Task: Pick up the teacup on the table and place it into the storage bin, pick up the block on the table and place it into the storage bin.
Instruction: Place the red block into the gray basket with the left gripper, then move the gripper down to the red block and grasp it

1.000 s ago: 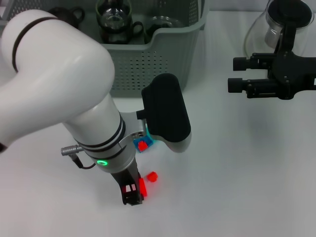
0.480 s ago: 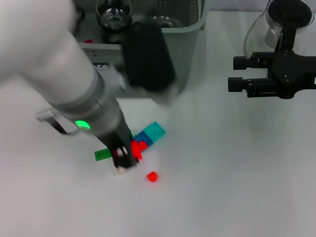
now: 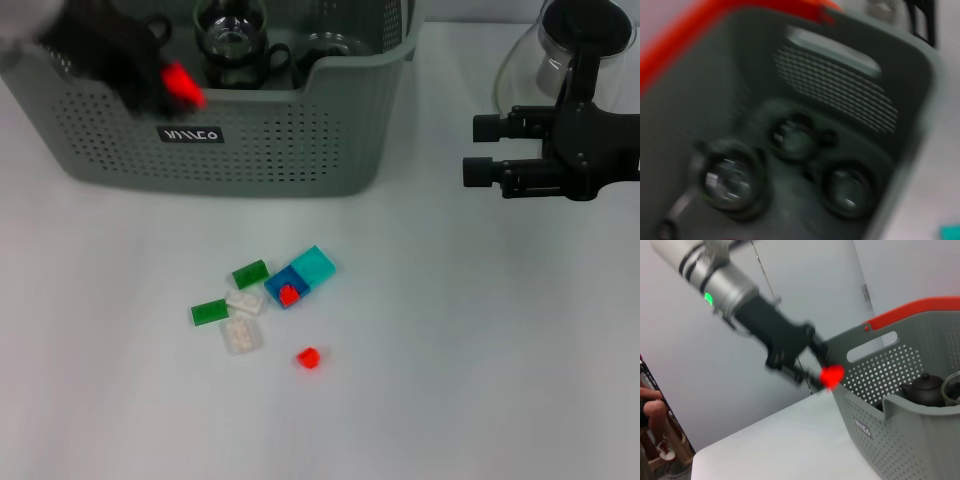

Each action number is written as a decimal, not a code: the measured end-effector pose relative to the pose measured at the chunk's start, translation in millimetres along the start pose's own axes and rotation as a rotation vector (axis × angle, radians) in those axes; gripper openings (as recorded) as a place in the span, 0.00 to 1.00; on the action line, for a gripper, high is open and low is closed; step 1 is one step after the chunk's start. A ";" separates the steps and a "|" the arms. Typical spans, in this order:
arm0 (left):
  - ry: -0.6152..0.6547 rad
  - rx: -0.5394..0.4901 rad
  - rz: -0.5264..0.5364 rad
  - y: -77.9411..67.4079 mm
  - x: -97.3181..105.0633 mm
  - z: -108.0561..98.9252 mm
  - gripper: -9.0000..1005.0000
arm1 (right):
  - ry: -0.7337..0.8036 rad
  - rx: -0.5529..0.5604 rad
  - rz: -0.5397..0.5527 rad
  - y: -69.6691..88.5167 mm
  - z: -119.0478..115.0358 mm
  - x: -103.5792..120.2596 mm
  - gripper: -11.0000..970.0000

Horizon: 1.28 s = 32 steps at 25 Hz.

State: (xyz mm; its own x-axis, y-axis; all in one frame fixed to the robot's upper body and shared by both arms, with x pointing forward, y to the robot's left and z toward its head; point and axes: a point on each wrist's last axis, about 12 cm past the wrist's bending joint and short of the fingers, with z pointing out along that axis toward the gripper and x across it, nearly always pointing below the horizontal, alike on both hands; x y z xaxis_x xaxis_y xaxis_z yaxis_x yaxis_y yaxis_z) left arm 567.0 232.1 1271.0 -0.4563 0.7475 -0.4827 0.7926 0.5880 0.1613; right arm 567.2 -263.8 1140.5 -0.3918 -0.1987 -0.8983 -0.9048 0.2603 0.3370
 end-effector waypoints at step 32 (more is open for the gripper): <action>-0.588 0.120 -0.242 73.0 65.5 -31.5 0.76 | 0.043 -0.108 -0.079 8.9 5.3 -4.6 0.80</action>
State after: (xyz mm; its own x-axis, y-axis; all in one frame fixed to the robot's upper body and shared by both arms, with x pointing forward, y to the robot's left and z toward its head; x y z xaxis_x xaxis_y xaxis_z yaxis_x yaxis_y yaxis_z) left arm 582.2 333.7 1278.3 -0.3575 0.2838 -0.8897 0.7503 0.6546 -0.0927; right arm 561.7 -255.6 1146.1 -0.3228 -0.2552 -0.9114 -0.9450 0.1397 0.2956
